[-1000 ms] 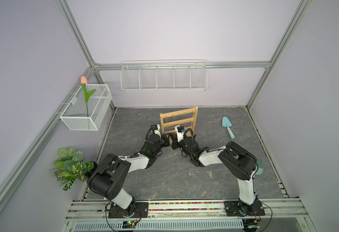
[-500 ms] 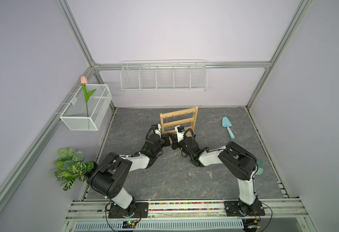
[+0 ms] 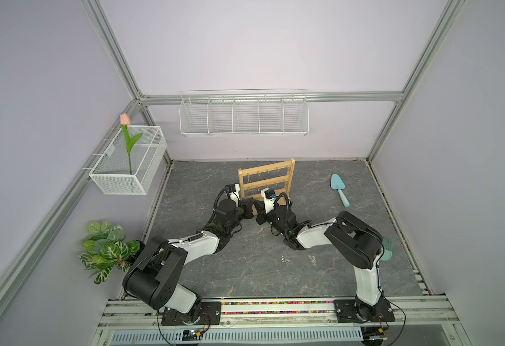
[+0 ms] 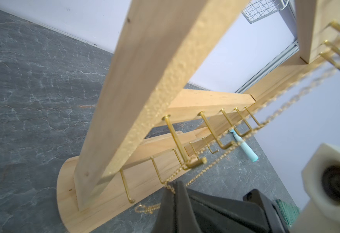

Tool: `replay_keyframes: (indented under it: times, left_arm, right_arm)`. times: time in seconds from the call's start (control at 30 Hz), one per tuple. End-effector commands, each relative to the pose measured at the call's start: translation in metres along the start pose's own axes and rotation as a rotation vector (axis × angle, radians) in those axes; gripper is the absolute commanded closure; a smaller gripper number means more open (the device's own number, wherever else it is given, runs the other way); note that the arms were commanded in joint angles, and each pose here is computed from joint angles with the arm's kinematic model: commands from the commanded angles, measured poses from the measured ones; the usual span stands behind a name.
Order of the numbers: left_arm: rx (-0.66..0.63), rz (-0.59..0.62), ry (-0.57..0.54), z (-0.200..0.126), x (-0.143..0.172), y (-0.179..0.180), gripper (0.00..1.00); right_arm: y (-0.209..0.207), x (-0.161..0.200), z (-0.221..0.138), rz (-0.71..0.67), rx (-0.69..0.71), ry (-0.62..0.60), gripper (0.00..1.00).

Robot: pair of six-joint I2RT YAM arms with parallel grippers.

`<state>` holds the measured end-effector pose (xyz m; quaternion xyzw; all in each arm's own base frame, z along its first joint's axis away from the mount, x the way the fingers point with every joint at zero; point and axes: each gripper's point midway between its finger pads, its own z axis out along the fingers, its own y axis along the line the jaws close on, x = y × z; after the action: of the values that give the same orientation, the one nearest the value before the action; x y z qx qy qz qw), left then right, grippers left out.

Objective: Hang the necklace on the jewelry display stand
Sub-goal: Hang the necklace on the stand.

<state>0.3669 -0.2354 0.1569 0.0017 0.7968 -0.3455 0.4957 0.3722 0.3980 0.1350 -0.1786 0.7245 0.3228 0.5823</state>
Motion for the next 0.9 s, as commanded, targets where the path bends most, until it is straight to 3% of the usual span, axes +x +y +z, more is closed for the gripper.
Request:
replay_keyframes:
  times: [0.0, 0.47, 0.87]
  left_arm:
    - [0.009, 0.01, 0.019, -0.006, 0.002, -0.004, 1.0]
    - [-0.161, 0.057, 0.045, -0.023, 0.008, 0.025, 1.0]
    - [-0.228, 0.078, 0.012, -0.01, -0.007, 0.032, 1.0]
  right_arm:
    - [-0.002, -0.016, -0.005, 0.004, 0.008, -0.05, 0.93]
    - [0.004, -0.013, 0.001, 0.004, -0.009, -0.045, 0.93]
    - [0.005, -0.007, 0.012, -0.003, -0.01, -0.026, 0.93]
